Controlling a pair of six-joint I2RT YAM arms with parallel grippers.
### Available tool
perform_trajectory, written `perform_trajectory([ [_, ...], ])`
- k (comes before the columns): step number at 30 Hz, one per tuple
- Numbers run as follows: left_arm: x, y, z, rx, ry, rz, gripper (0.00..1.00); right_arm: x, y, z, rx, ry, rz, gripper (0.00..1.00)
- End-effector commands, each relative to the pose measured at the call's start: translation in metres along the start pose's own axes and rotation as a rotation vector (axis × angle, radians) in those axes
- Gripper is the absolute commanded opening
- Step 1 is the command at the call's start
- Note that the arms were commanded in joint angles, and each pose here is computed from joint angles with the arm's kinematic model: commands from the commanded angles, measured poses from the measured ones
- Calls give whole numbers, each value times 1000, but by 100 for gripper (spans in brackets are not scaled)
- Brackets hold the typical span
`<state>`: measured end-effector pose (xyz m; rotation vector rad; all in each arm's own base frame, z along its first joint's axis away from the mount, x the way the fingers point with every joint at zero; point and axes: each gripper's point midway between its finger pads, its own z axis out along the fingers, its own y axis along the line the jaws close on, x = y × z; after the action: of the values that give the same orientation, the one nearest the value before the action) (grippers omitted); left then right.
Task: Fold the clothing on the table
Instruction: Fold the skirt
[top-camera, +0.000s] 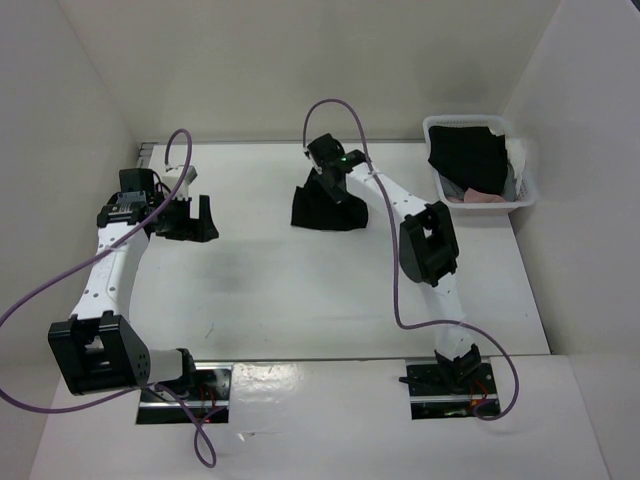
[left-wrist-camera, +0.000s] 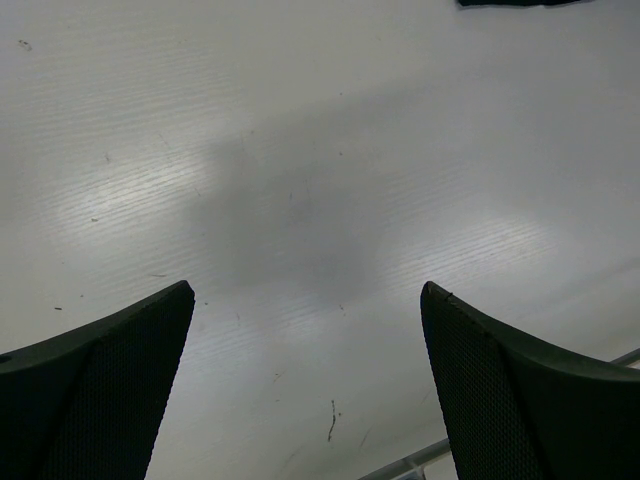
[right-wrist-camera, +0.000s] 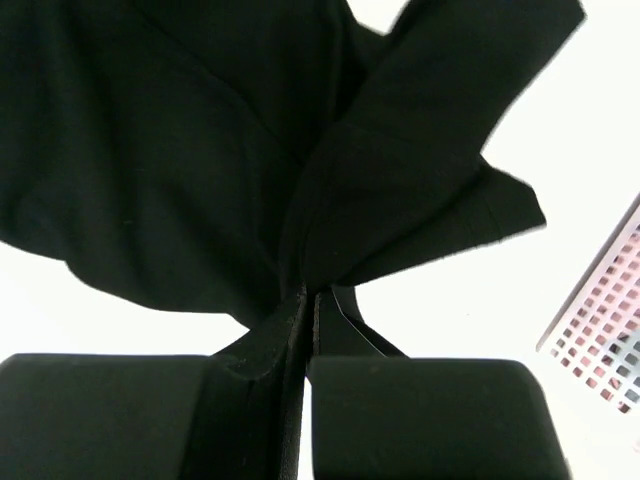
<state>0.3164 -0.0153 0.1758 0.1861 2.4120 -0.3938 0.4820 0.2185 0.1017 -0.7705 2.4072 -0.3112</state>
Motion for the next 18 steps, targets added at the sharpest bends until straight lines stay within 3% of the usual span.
perform_trajectory([
  [1, -3, -5, -3, 15, -20, 5, 100, -53, -15, -48, 62, -186, 46, 0],
  [13, -5, -5, -5, 13, -28, 18, 100, -99, 39, -57, 26, -228, -19, 0],
  [18, -5, -5, -5, 13, -28, 18, 100, -89, 72, -8, -9, -160, -51, 0],
])
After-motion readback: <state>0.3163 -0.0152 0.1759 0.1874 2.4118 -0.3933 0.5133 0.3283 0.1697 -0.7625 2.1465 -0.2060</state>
